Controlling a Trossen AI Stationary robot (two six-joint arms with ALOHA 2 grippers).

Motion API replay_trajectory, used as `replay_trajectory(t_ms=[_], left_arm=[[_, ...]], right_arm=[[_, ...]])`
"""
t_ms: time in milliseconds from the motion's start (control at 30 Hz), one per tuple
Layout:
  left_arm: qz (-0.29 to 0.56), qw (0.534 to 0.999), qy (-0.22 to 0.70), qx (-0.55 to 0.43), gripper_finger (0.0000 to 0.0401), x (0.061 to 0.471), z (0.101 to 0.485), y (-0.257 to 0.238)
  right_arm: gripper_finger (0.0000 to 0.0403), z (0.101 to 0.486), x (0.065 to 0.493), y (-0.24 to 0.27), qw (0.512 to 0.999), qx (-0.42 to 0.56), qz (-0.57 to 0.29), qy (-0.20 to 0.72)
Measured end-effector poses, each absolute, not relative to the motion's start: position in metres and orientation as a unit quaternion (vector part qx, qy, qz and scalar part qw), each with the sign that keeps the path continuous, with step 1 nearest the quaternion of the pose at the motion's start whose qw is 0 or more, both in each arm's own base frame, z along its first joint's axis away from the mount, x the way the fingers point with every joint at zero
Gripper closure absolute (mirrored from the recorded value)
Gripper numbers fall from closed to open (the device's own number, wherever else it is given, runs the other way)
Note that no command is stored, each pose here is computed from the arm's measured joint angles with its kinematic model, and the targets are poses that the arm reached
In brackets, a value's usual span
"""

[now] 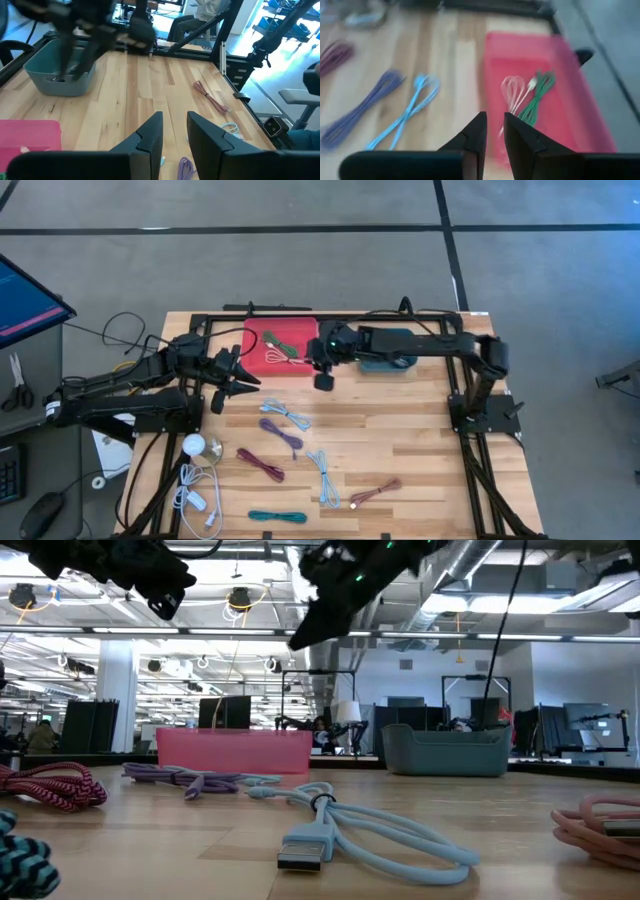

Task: Pick & Place USB Port
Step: Put the purple charger cable into the red bin

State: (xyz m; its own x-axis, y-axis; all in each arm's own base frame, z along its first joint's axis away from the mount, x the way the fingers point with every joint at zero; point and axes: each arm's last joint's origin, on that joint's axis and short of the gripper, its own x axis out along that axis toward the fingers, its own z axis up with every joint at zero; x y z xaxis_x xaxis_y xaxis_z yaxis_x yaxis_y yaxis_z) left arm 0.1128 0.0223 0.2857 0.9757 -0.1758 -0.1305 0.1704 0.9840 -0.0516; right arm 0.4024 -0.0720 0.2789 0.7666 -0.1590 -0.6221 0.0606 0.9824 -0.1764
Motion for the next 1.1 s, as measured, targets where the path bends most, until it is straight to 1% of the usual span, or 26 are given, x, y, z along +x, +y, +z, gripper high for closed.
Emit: replay_trajectory(t_ms=[167, 300, 467, 733, 967, 1100], left_arm=[[-0.087, 0.994, 0.068, -0.02, 0.0314, 0.113, 0.286, 0.022], [-0.087, 0.994, 0.07, -0.021, 0.0314, 0.113, 0.285, 0.022], [-0.087, 0.993, 0.075, -0.023, 0.0314, 0.112, 0.284, 0.022], [-0.087, 0.993, 0.075, -0.023, 0.0314, 0.113, 0.284, 0.022], [-0.087, 0.993, 0.075, -0.023, 0.0314, 0.113, 0.284, 0.022], [-0.087, 0.993, 0.076, -0.024, 0.0314, 0.113, 0.284, 0.022]], right_arm=[[0.0359, 0.291, 0.377, -0.045, 0.914, -0.069, -0.026, 0.398], [0.0377, 0.292, 0.359, -0.023, 0.911, -0.066, -0.007, 0.406], [0.04, 0.293, 0.336, 0.004, 0.924, -0.076, 0.022, 0.375], [0.0396, 0.29, 0.291, 0.024, 0.95, -0.065, 0.043, 0.301], [0.0395, 0.275, 0.248, 0.029, 0.961, -0.038, 0.048, 0.271], [0.0395, 0.263, 0.227, 0.032, 0.974, -0.034, 0.05, 0.22]])
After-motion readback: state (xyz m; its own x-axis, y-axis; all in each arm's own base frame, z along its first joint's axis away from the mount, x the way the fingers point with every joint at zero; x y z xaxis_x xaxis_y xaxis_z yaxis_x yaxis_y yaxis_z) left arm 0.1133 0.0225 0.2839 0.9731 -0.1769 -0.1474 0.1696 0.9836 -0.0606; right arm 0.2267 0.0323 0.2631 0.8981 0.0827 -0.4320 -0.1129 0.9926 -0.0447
